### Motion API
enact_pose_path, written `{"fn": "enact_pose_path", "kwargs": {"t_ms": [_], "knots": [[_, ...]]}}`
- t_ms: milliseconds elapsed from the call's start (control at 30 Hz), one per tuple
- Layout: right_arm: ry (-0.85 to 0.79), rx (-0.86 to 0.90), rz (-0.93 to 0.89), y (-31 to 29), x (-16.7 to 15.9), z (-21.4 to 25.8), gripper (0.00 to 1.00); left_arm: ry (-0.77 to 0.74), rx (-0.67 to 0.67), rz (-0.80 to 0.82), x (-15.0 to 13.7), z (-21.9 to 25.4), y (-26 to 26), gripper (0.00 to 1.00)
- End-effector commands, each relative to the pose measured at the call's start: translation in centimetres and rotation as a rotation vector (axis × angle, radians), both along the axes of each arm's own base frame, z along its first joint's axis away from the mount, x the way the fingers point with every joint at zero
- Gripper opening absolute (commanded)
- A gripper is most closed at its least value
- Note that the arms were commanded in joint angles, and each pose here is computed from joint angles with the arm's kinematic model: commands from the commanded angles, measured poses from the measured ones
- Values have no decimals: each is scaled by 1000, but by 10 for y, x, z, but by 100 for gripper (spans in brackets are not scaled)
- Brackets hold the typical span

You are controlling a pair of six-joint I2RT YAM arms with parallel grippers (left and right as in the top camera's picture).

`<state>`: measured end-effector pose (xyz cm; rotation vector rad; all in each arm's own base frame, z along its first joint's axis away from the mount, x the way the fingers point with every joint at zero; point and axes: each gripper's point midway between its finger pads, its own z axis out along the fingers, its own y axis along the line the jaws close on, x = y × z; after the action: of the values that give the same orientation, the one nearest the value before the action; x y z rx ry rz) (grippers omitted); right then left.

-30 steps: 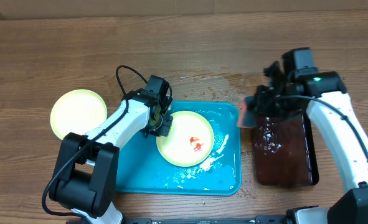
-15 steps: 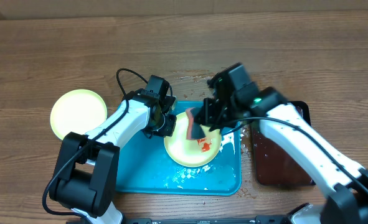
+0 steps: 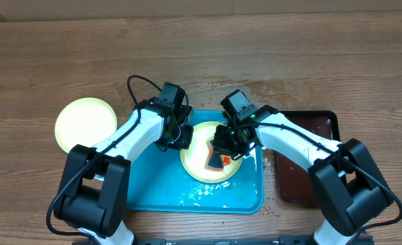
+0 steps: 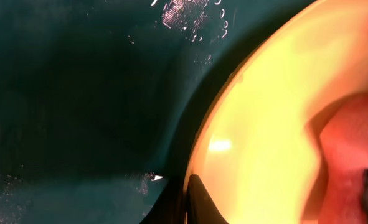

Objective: Clean dirty plates on tray and stack at the side
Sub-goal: 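Scrub the yellow plate with the sponge while the left gripper holds its rim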

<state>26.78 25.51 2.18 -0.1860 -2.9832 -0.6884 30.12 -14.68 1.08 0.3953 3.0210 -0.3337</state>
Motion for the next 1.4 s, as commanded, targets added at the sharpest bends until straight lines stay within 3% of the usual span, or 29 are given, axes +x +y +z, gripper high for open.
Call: {"fn": "enact_pose_path", "kwargs": {"t_ms": [0, 167, 400, 533, 733, 867, 1100, 1200, 1367], "knots": [[-74, -193, -53, -34, 13, -8, 4, 38, 1, 7, -8, -7, -1, 4], [-112, -472, -64, -90, 13, -14, 4, 36, 5, 8, -7, -7, 0, 4], [-138, -497, -28, -94, 16, -14, 4, 36, 6, 9, -7, -7, 0, 4], [-226, -427, -21, -78, 37, -11, 4, 35, 7, -3, -8, -7, 1, 4], [-400, -182, 191, -16, 58, 4, 4, 34, 4, -9, -8, -7, 0, 4], [-479, -24, 455, 27, 41, 14, 4, 33, 4, -10, -7, -7, 0, 4], [-430, -8, 661, 49, -5, 0, 4, 33, 3, -10, -7, -7, 0, 4], [-440, -27, 625, 48, 3, 2, 4, 34, 3, -10, -8, -7, 0, 4], [-517, -235, 378, 14, 50, 1, 4, 36, 1, -10, -8, -7, -1, 4]]}}
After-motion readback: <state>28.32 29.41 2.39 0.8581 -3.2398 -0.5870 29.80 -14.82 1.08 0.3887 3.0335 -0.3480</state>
